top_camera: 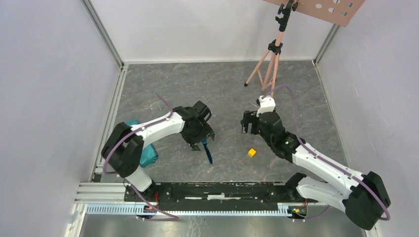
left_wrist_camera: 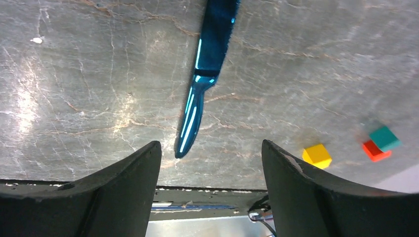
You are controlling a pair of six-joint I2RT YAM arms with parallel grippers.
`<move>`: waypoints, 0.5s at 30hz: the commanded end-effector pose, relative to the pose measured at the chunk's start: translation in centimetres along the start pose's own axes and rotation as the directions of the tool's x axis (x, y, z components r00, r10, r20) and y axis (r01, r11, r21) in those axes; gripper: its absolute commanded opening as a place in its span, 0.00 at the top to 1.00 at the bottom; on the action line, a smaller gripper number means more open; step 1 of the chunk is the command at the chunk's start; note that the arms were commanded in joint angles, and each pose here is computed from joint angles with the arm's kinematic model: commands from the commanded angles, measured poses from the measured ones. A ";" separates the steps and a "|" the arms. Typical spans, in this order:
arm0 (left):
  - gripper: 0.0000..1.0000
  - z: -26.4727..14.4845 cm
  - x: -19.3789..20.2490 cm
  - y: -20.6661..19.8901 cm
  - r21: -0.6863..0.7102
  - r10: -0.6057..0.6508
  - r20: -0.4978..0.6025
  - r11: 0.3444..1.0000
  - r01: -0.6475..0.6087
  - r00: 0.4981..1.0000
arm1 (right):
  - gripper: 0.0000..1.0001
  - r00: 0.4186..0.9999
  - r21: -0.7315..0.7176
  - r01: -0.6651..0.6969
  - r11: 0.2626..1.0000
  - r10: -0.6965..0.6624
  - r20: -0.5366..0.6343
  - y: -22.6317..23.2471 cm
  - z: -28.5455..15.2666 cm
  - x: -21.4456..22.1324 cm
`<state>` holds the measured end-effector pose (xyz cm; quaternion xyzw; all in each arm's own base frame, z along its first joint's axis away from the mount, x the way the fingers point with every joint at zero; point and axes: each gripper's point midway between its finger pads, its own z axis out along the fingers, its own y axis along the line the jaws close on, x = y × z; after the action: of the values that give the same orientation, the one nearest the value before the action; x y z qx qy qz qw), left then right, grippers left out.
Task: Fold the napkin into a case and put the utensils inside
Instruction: Pick up the knife from the center of the board.
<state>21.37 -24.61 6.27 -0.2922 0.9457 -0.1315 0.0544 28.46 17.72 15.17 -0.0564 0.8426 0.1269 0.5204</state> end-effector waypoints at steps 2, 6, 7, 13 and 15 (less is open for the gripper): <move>0.22 1.1 0.0 0.2 -0.135 0.000 -0.013 0.991 -0.002 1.000 | 0.13 0.997 0.013 0.071 0.997 -0.071 0.005 -1.4 -0.9 1.3; 0.31 1.7 0.0 -0.2 -0.180 0.011 -0.020 0.984 -0.015 1.000 | 0.13 0.995 0.011 0.093 0.996 -0.092 -0.024 -1.7 -0.8 2.3; 0.33 1.9 0.1 -0.2 -0.185 0.011 -0.025 0.983 -0.015 1.000 | 0.14 0.995 0.010 0.097 0.995 -0.097 -0.024 -1.7 -0.8 2.3; 0.36 3.2 0.5 0.6 -0.234 0.019 -0.042 0.972 -0.028 0.999 | 0.14 0.993 0.011 0.116 0.993 -0.116 -0.003 -1.7 -1.0 1.8; 0.37 3.5 0.7 0.7 -0.243 0.035 -0.046 0.969 -0.045 0.998 | 0.14 0.992 0.012 0.123 0.992 -0.123 0.002 -1.7 -1.1 1.8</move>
<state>21.27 -25.27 3.02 -0.2868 0.9572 -0.0393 -0.0001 26.83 15.88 12.67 -0.1007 0.8513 0.0910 0.5068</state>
